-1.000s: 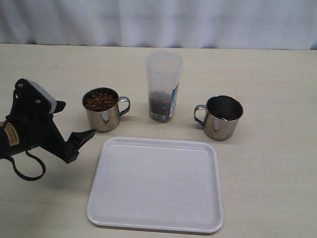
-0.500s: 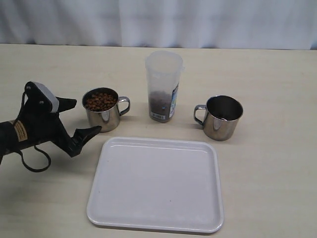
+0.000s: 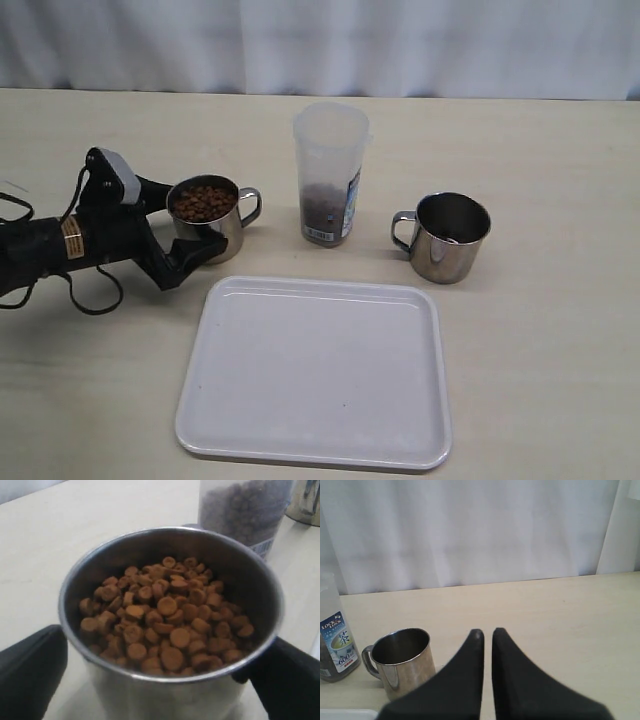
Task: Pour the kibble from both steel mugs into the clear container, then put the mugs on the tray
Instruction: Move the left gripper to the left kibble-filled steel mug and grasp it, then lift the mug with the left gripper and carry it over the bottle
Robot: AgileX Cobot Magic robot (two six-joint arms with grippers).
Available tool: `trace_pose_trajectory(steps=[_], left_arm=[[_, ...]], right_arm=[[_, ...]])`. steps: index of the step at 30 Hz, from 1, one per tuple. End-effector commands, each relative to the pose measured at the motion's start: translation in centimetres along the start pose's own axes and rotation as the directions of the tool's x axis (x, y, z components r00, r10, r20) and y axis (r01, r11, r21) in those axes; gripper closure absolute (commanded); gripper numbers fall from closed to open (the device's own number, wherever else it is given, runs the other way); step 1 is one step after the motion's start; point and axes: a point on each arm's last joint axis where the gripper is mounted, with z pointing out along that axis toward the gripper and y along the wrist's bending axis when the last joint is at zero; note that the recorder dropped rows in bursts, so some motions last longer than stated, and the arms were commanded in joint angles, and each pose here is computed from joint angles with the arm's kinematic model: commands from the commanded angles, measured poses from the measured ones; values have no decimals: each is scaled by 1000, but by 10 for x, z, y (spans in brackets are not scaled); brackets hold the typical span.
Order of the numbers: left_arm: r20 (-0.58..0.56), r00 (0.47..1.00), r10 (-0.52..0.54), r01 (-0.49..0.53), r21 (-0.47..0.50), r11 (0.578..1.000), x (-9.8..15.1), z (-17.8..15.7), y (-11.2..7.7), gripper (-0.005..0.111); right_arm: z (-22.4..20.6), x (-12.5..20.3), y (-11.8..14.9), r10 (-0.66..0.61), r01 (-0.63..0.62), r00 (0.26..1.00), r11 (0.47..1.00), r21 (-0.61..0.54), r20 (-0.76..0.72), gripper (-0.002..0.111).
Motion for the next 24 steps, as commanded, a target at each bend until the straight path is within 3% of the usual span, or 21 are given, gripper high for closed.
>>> trace_pose_trajectory(steps=[1,14,24], left_arm=[[70,997,-13,13,10,1000,-1,9,9,2],[142,989,-30,16,98,995,-1,25,17,2],[112,994,-9,-4,116,993,0,38,13,2]], right_arm=[[0,1,0,-1,1,1000,1000,-4,-2,104],[0,1,0,-1,1,1000,1000,-4,-2,104],[0,1,0,-1,1,1000,1000,-4,-2,104]])
